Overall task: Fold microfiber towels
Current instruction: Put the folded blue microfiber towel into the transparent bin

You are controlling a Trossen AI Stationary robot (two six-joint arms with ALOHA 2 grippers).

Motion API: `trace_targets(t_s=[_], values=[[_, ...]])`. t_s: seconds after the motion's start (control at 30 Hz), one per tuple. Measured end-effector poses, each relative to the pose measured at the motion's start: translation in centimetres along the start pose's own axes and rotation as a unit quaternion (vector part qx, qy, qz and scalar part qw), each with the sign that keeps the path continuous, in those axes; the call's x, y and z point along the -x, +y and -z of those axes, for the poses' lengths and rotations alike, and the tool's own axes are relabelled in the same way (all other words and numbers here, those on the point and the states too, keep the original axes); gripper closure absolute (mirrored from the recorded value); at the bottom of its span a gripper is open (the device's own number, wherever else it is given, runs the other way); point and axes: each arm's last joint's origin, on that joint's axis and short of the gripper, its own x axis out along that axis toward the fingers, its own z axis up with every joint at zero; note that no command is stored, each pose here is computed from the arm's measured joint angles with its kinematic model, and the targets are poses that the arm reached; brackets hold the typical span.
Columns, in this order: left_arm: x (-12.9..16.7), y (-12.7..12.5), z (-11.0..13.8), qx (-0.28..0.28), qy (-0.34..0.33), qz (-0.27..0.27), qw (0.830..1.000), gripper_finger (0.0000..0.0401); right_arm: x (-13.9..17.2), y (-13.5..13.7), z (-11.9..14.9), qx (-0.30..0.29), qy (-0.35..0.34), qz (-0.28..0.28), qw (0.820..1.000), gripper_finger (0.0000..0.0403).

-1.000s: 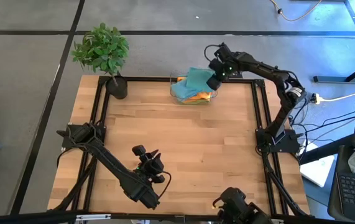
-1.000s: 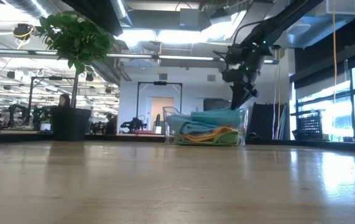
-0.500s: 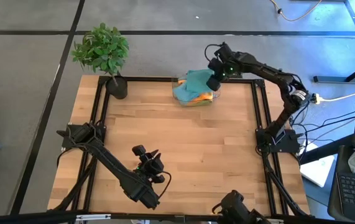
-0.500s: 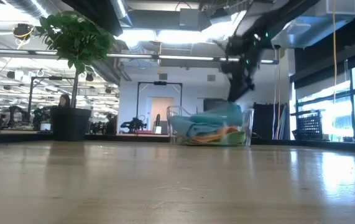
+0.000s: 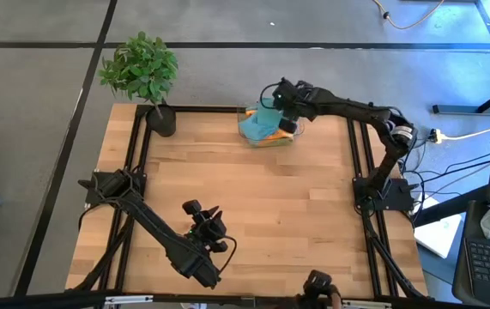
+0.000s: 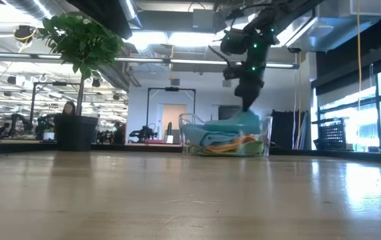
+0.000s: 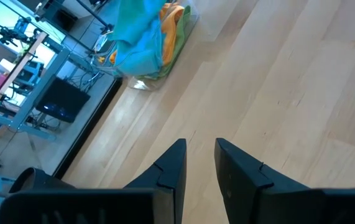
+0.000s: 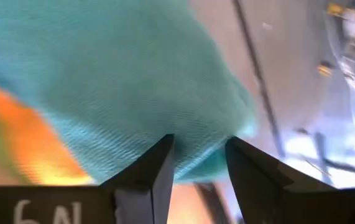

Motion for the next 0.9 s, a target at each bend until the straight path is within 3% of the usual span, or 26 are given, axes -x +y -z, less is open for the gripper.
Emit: trace_targets(t_s=[0.07,0.2,0.27,0.57,0.9], values=[[0.1,0.0,0.0,-0.001,-0.001,0.001,1.000,0.0325,0.1,-0.3,0.0,-0.004,0.002,0.015,1.000,0.0257],[0.2,0.0,0.1,-0.002,-0.001,0.002,1.000,0.0325,0.7,0.4,-0.6,-0.024,-0.060,-0.108,0.992,0.0257],[0.2,0.0,0.1,-0.001,-0.001,0.002,1.000,0.0325,0.5,1.4,-1.1,-0.022,-0.077,-0.137,0.987,0.0257],[0.4,-0.1,0.2,-0.003,0.001,0.005,1.000,0.0325,-3.6,4.7,-2.0,0.055,-0.049,-0.129,0.989,0.0257],[-0.3,-0.2,1.4,-0.003,0.005,-0.007,1.000,0.0325,-5.4,5.2,-2.5,0.053,-0.057,-0.110,0.991,0.0260]])
